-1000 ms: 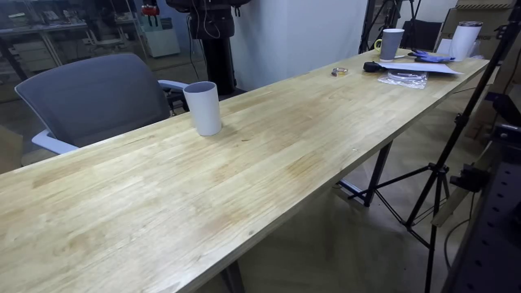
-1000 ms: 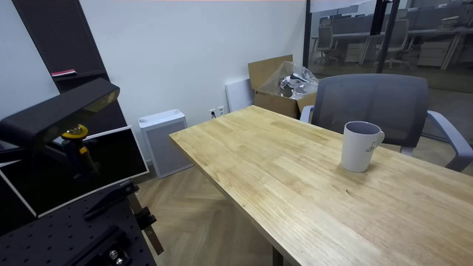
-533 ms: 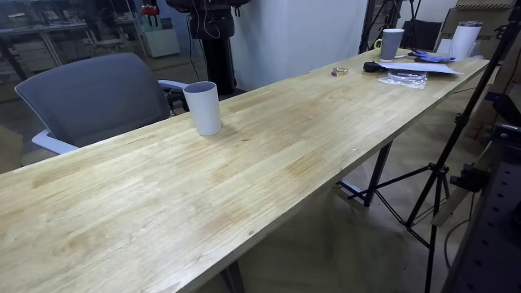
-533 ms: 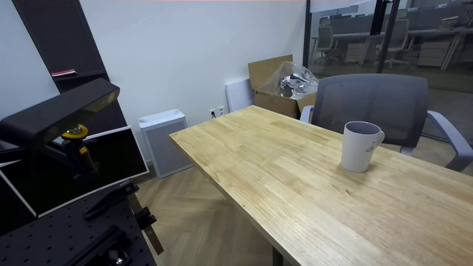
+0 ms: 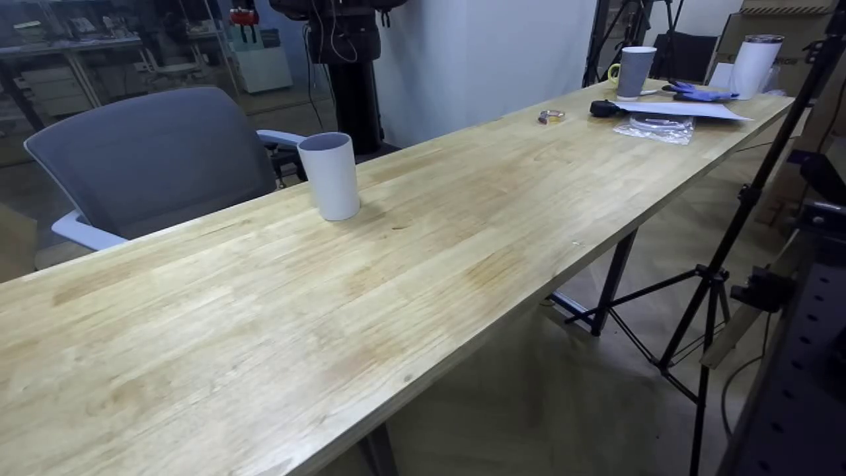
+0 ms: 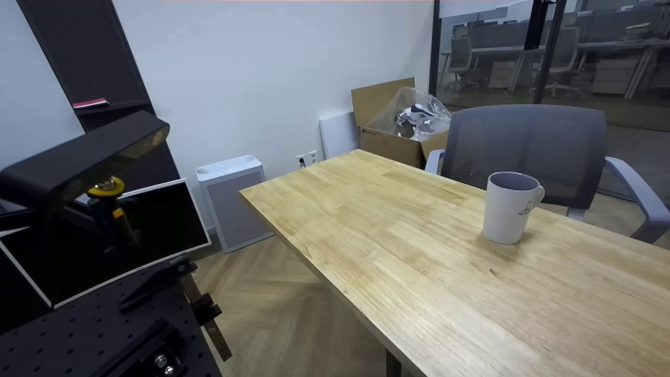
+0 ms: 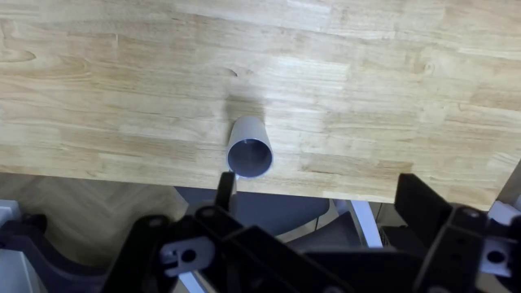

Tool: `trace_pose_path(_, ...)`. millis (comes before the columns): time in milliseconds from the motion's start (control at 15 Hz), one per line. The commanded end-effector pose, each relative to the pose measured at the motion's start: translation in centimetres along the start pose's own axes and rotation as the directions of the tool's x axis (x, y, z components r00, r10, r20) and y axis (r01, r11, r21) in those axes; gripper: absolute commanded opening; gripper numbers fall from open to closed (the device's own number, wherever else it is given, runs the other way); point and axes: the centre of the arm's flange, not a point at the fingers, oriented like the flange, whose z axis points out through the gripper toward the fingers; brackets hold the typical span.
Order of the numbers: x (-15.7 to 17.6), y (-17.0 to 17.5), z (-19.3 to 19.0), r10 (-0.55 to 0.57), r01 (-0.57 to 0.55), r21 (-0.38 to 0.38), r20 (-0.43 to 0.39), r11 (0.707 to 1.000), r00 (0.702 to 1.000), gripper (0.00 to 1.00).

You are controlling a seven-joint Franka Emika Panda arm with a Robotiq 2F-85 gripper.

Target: Move the cup backwards

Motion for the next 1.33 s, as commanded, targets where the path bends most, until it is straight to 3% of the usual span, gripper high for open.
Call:
trace_pose_path(0, 6.5, 0.4, 0.6, 0.004, -0.004, -0.002, -0.021, 1.0, 1.0, 1.0)
trace_pose_path(200, 10.3, 0.9, 2.2, 0.024, -0.024, -0.032, 0.0, 0.999, 1.0, 1.0)
trace_pose_path(267, 6.0, 0.6, 2.1, 0.0, -0.001, -0.012, -0.017, 1.0, 1.0, 1.0)
trace_pose_path(467, 8.3, 1.0, 3.8, 0.001, -0.001, -0.021, -0.006, 1.0, 1.0, 1.0)
trace_pose_path(933, 8.7, 1.0, 3.5, 0.0, 0.0, -0.022, -0.007, 1.0, 1.0, 1.0)
trace_pose_path(1267, 11.7, 0.7, 8.2, -0.001, 0.004, -0.065, 0.042, 0.998, 0.999, 1.0)
